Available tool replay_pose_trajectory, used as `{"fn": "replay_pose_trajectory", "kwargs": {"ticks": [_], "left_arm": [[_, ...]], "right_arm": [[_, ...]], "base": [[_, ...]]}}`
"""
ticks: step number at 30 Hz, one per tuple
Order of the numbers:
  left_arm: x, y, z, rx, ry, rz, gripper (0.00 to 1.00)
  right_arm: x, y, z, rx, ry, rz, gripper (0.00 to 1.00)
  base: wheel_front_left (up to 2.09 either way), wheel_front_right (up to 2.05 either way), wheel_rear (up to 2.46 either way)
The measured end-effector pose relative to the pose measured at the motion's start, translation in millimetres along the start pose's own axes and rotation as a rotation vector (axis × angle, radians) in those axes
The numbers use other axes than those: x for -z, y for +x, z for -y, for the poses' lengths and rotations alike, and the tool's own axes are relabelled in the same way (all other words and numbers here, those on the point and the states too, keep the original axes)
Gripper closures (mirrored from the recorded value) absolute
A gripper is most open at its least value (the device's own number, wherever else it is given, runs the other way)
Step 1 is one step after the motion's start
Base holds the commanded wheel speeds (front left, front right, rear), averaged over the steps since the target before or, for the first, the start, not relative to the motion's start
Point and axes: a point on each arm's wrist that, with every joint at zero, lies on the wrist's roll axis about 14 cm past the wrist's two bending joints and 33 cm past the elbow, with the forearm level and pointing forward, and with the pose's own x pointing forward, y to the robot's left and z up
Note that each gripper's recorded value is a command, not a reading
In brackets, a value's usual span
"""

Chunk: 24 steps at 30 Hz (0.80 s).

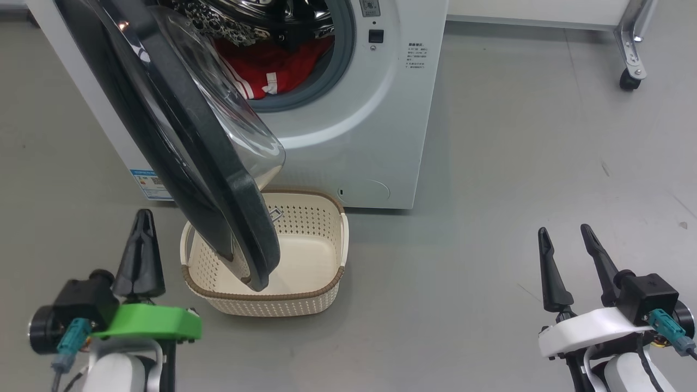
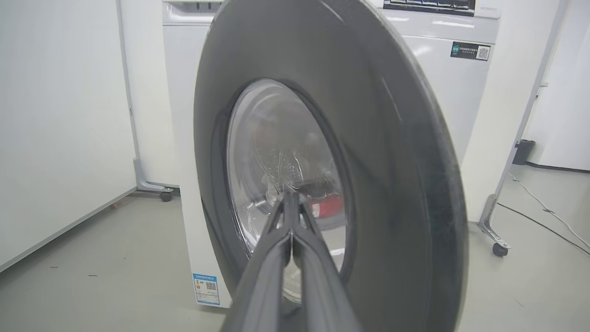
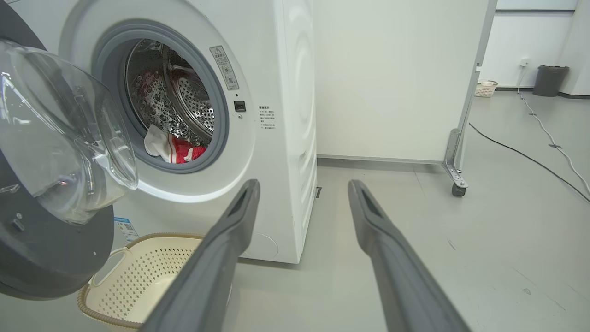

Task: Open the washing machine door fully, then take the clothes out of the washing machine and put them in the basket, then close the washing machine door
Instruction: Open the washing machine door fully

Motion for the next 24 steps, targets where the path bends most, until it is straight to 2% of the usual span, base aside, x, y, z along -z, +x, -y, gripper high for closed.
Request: {"fn": "replay_pose_trajectory", "kwargs": {"ticks": [4,10,24], "left_arm": [[-43.2,18.3,2.8,0.018,0.023,0.132,1.00],[-83.5,30.1,10.9,0.052,0.034,0.255,1.00],[-132.2,34.0,43.7,0.165,0.039,0.400,1.00]], "right_arm": [[0.1,0.0,0.2,0.001,0.001,0.000,0.00],[-0.8,-0.5,0.5,0.002,-0.007,0.004,0.00],[-2.9,-4.2,0.1,-0.002,-0.011,0.012,0.00]], "base": [[0.00,0.00,0.00],[0.00,0.00,0.00],[0.00,0.00,0.00]]}}
